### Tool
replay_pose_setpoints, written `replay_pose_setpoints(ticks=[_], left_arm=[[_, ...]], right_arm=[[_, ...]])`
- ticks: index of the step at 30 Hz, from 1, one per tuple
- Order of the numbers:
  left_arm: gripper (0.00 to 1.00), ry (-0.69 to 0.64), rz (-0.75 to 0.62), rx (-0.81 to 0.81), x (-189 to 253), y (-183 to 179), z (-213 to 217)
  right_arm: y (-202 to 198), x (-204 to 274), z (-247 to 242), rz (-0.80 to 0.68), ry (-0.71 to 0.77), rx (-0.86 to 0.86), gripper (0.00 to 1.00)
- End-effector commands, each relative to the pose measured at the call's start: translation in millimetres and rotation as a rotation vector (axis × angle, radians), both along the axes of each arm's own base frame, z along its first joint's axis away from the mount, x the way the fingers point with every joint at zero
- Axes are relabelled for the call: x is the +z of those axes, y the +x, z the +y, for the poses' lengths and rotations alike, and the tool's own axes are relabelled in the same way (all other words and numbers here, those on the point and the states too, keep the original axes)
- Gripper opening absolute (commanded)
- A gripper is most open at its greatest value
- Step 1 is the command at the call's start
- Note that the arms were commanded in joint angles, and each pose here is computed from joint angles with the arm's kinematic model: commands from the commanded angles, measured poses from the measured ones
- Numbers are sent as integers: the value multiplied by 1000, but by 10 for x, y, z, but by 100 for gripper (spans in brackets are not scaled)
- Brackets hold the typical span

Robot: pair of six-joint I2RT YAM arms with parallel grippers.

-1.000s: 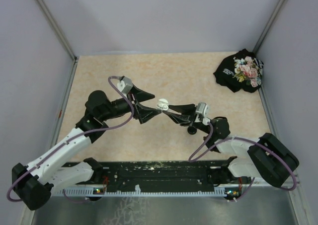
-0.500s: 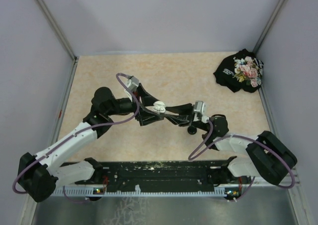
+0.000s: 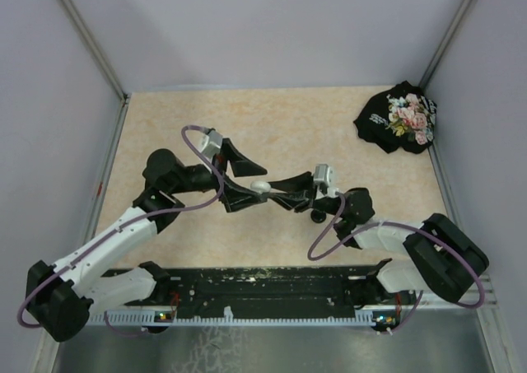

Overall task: Insert the wireless bluetooth earbuds into the charging case
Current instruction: Close the charging case, then place the charging case at the center of the board.

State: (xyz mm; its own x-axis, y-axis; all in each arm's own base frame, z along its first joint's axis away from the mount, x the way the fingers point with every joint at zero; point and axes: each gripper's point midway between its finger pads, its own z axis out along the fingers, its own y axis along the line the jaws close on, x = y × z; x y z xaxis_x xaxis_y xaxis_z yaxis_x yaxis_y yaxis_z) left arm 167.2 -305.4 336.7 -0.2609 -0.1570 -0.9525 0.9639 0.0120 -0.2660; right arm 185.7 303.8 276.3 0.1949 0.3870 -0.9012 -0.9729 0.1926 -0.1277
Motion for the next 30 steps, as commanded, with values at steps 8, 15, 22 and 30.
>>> replay_pose_setpoints(ticks=[8, 15, 22, 30], left_arm=[[95, 183, 40, 529, -255, 669, 500], [97, 408, 38, 990, -482, 1016, 1316], [100, 468, -85, 1238, -569, 1091, 1848], [100, 507, -102, 1285, -786, 1078, 2021]], right_arm=[[397, -333, -67, 279, -133, -167, 0], [690, -817, -352, 568, -276, -326, 0], [839, -1351, -698, 870, -376, -472, 0], [937, -1882, -894, 1146, -472, -573, 0]])
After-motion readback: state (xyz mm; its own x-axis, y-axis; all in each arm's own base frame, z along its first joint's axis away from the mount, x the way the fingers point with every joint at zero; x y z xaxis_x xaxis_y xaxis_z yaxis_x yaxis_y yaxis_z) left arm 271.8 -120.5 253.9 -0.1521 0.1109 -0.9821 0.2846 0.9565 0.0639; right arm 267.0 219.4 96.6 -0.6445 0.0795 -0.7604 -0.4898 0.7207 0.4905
